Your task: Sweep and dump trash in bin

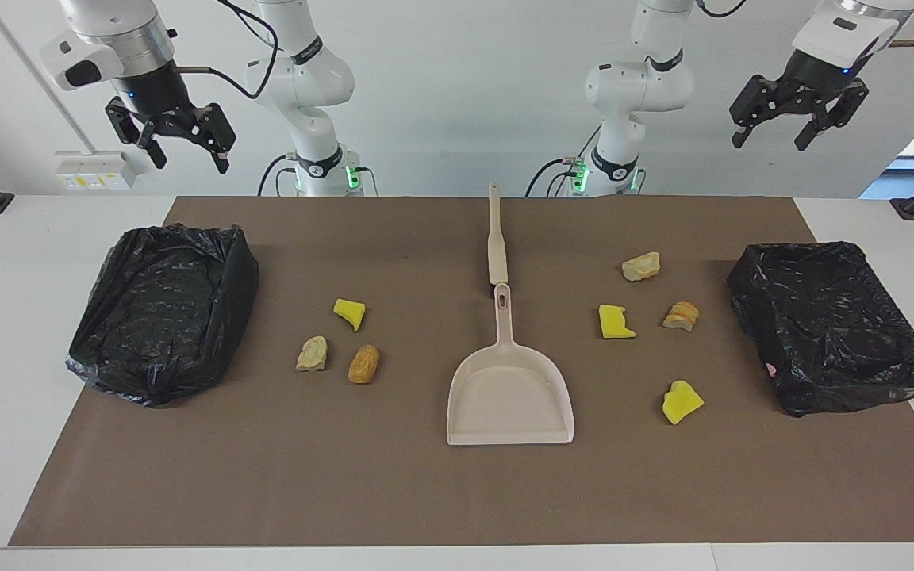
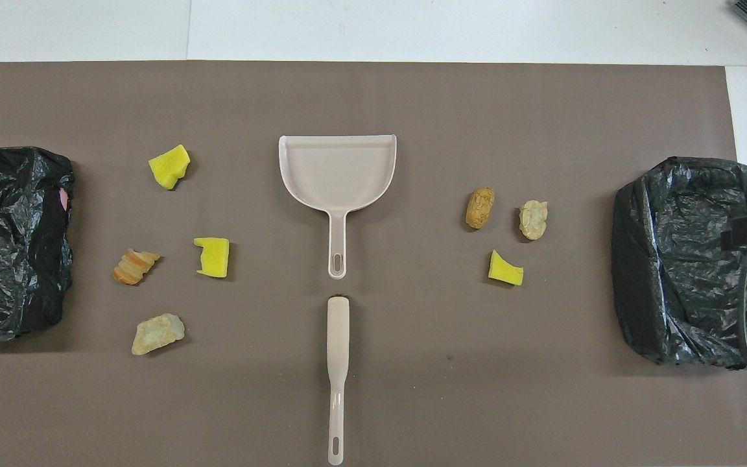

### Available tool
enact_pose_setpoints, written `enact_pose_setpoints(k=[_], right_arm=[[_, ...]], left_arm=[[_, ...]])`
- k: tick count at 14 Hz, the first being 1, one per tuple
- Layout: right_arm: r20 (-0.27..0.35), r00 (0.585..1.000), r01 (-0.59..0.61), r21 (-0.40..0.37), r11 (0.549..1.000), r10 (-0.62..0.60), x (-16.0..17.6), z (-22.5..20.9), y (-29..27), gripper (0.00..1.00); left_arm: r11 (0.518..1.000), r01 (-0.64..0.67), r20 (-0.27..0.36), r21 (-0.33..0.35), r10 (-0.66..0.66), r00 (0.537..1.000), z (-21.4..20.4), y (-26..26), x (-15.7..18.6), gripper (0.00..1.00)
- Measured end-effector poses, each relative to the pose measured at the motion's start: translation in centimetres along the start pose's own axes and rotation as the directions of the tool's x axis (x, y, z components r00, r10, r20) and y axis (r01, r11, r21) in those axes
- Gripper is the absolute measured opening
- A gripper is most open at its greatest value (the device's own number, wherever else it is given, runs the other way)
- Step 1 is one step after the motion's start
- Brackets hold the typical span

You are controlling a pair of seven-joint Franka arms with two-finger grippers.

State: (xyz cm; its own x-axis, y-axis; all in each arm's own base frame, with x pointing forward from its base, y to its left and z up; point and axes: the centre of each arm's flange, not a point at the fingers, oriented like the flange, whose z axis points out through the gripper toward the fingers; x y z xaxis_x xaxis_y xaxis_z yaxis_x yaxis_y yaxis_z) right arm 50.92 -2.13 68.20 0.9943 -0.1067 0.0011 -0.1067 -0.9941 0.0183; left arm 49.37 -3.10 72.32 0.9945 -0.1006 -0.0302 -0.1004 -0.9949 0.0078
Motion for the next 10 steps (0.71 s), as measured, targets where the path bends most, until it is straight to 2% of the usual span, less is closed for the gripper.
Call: enact_pose_setpoints(k=[10], right_arm=[[0.0,1.0,-0.001,0.0,1.0,0.001,0.0,0.01,0.07,1.0]], left_arm=[[1.0,0.0,-0.004,0.0,0.0,1.0,-0.22,0.05,-0.19,1.0]])
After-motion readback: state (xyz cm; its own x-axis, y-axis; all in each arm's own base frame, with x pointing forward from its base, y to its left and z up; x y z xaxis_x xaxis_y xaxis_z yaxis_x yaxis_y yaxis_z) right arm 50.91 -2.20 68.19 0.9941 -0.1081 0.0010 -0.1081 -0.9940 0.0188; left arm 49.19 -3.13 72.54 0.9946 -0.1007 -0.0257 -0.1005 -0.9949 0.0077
